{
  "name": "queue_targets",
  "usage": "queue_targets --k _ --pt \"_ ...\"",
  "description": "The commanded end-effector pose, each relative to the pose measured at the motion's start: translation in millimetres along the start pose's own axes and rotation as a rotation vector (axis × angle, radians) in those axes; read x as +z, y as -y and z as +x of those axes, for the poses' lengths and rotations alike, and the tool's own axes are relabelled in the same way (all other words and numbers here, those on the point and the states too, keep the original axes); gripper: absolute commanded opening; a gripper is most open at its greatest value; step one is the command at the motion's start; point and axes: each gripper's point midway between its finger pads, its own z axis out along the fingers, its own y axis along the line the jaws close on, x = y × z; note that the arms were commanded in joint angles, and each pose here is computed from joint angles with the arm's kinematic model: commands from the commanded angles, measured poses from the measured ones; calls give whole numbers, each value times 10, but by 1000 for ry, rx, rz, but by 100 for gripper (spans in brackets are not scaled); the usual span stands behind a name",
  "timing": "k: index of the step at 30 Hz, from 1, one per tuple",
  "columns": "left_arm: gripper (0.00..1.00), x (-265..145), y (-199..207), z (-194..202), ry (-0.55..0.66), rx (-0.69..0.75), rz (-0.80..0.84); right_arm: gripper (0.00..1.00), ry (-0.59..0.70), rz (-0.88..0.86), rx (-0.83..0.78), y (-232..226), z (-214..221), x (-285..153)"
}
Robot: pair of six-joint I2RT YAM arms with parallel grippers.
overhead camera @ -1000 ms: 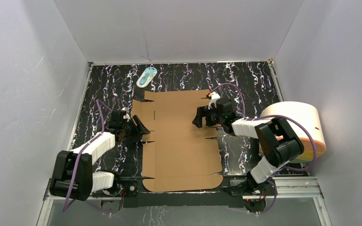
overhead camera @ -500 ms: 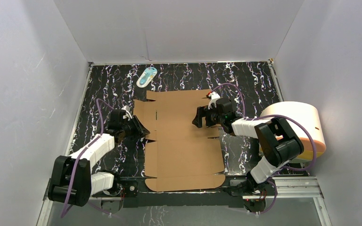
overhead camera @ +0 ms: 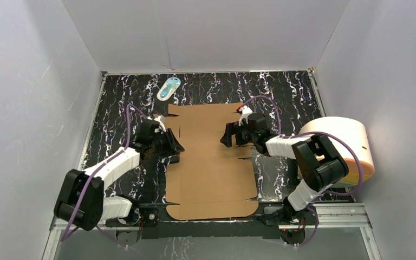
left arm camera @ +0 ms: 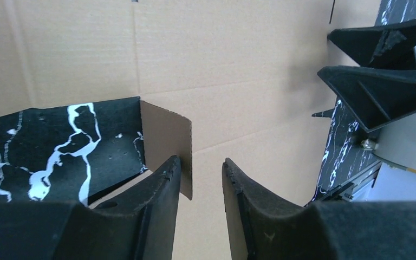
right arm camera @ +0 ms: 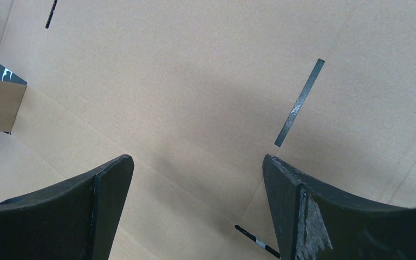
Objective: Fold the paper box
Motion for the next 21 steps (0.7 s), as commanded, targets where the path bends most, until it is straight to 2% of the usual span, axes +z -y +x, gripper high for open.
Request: queue_targets --k 1,9,15,21 --pt "33 96 97 19 -11 26 -13 98 -58 -22 30 -59 179 14" --pt "33 205 92 112 -30 45 -41 98 -58 -20 30 -60 170 17" --pt "36 16 31 -62 37 93 -130 99 -65 -31 31 -102 117 3" --pt "45 -179 65 -317 135 133 -180 99 -40 -36 21 -183 -122 -58"
